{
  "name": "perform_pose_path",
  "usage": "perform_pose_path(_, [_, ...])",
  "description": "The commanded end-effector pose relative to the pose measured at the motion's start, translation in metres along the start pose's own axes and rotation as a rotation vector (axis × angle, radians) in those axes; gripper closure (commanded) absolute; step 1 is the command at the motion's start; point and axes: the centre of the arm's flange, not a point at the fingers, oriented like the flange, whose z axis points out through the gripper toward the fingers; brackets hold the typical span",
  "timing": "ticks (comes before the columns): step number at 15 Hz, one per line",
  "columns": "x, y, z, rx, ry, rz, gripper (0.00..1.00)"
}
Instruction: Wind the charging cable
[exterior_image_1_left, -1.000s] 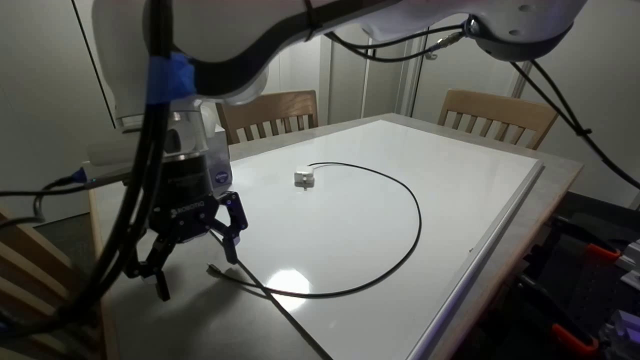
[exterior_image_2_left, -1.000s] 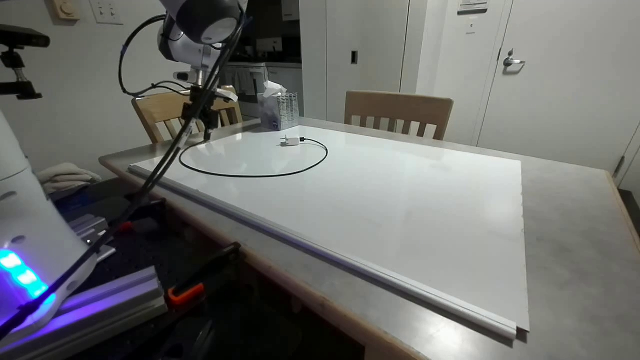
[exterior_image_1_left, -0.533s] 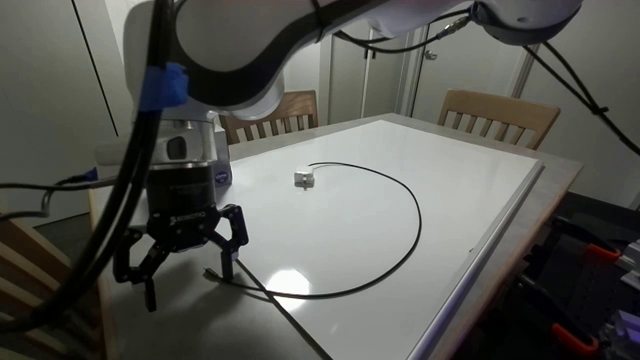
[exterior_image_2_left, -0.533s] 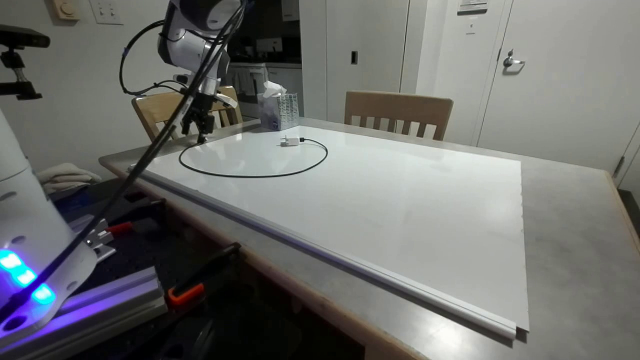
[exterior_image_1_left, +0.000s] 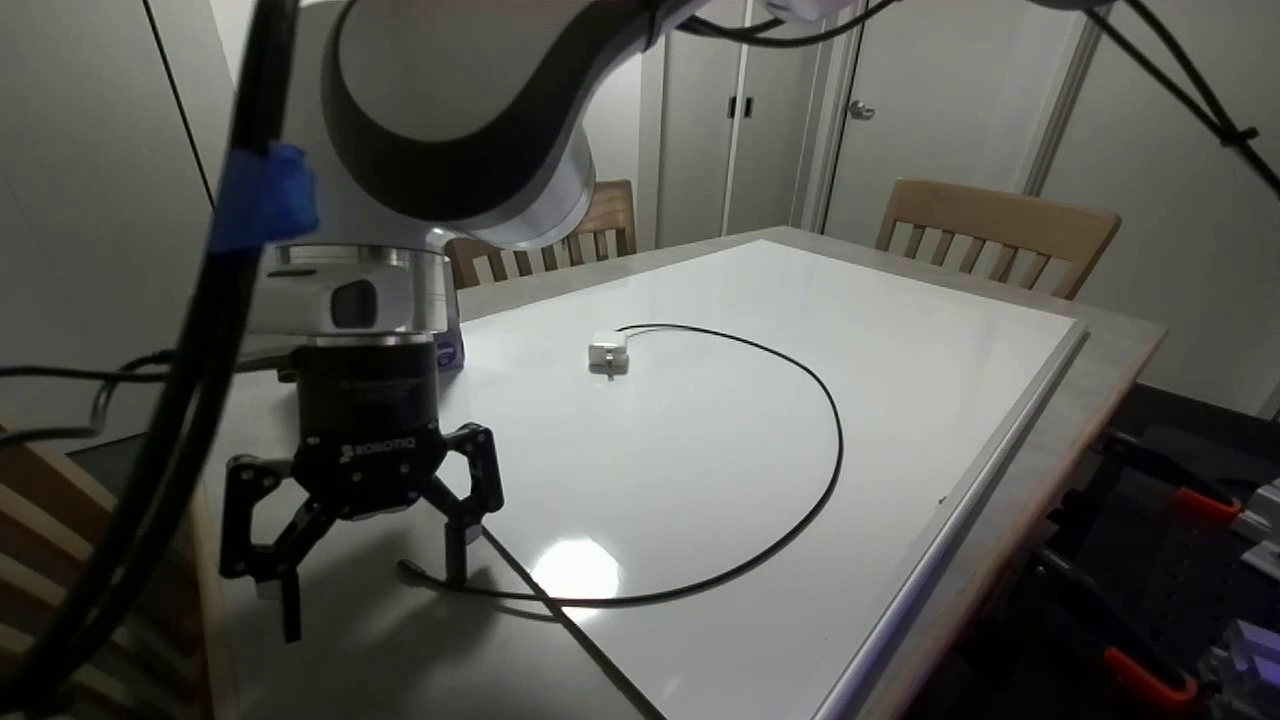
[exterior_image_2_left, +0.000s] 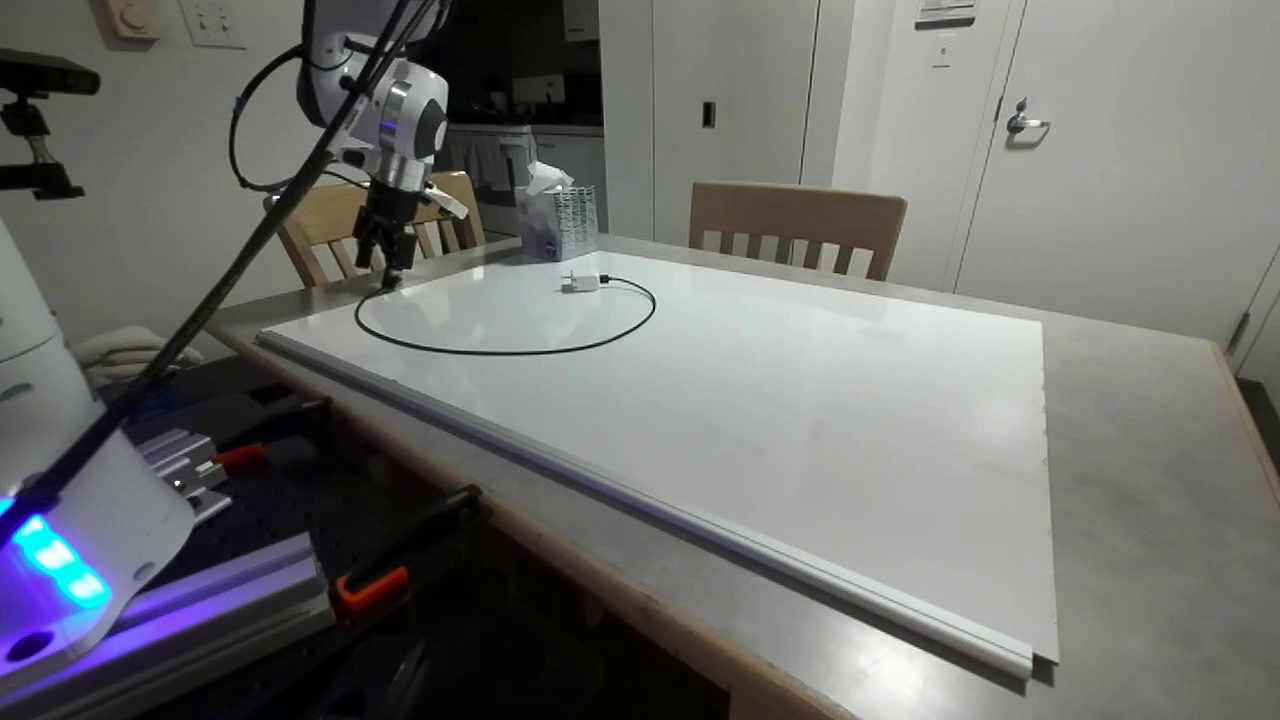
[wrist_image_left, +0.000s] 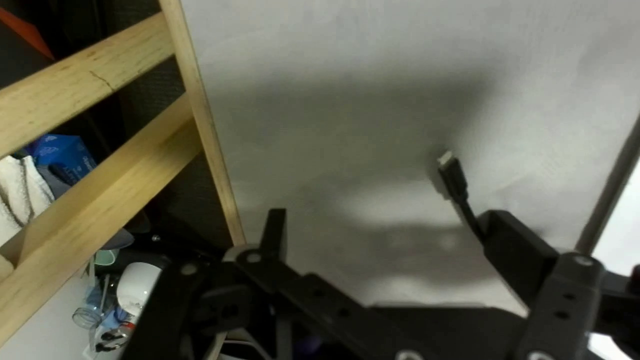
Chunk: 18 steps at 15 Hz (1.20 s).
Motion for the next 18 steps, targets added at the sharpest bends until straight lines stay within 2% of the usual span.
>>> perform_pose_path(1, [0.025, -0.006, 0.004, 0.057, 0.009, 0.049, 0.00])
perform_pose_path(2, [0.027, -0.005, 0.004, 0.062, 0.020, 0.068, 0.00])
perform_pose_path(3, [0.011, 0.002, 0.006, 0.027, 0.020, 0.043, 0.00])
perform_pose_path(10, [0.011, 0.007, 0.005, 0.091, 0.042, 0.083, 0.00])
perform_pose_path(11, [0.012, 0.008, 0.006, 0.101, 0.040, 0.087, 0.02])
perform_pose_path(12, [0.011, 0.008, 0.006, 0.107, 0.037, 0.089, 0.26])
perform_pose_path(14, [0.011, 0.008, 0.006, 0.122, 0.030, 0.097, 0.28])
perform_pose_path(18, [0.010, 0.005, 0.001, 0.154, 0.018, 0.104, 0.55])
